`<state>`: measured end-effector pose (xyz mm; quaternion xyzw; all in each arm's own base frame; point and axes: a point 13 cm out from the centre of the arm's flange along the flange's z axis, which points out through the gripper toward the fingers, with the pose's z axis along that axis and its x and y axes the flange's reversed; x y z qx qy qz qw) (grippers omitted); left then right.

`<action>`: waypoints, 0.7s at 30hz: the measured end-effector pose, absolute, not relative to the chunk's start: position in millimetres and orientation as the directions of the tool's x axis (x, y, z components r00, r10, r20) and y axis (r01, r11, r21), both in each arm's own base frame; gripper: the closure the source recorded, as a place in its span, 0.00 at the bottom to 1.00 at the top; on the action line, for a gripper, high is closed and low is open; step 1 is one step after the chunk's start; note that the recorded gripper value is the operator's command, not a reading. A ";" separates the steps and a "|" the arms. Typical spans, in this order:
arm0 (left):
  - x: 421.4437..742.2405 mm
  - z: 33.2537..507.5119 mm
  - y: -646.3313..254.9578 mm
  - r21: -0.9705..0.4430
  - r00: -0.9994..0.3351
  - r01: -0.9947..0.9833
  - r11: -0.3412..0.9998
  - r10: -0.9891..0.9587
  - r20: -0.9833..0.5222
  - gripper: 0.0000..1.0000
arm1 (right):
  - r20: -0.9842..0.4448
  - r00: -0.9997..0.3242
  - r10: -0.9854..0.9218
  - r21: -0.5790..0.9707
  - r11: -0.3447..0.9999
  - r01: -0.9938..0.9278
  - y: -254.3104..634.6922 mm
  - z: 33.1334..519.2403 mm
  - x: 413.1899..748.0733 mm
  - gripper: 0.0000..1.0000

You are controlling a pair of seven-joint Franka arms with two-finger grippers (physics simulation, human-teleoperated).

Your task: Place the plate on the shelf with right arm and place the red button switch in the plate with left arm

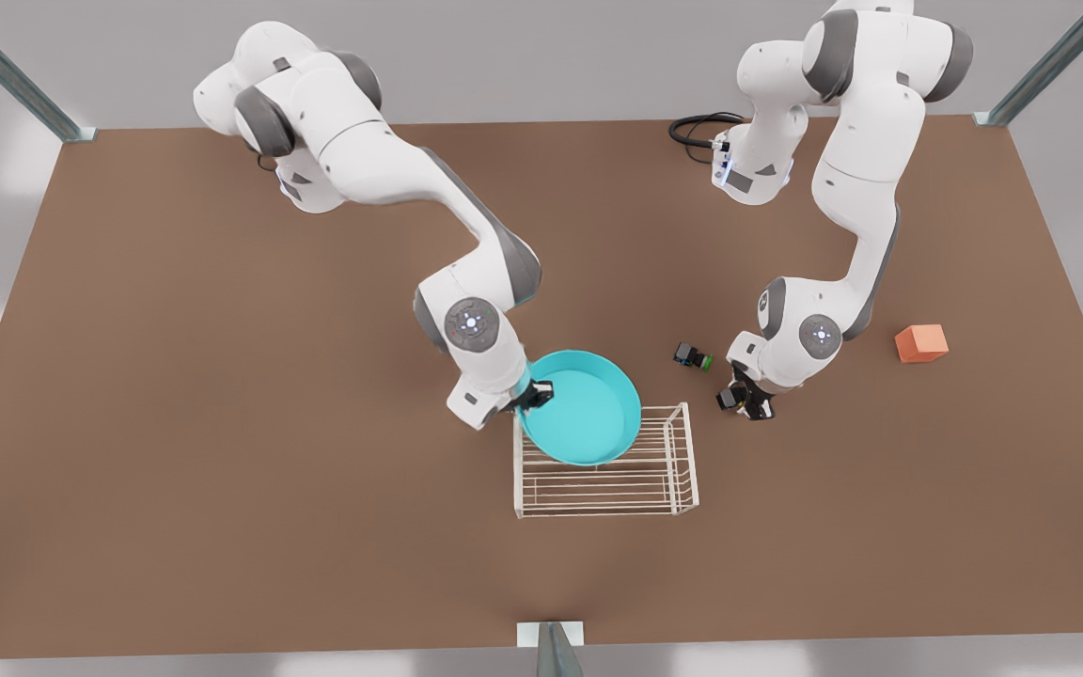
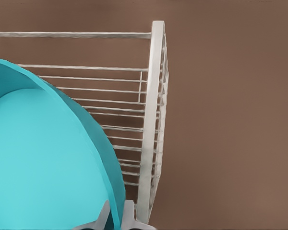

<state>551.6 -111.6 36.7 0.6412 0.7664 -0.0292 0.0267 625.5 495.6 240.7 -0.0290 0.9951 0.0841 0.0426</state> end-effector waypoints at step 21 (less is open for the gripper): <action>558.6 58.4 -109.6 0.008 -0.170 0.985 0.171 0.982 -0.082 0.53 | -0.042 -0.842 0.538 0.481 0.750 0.455 286.6 563.8 659.1 0.00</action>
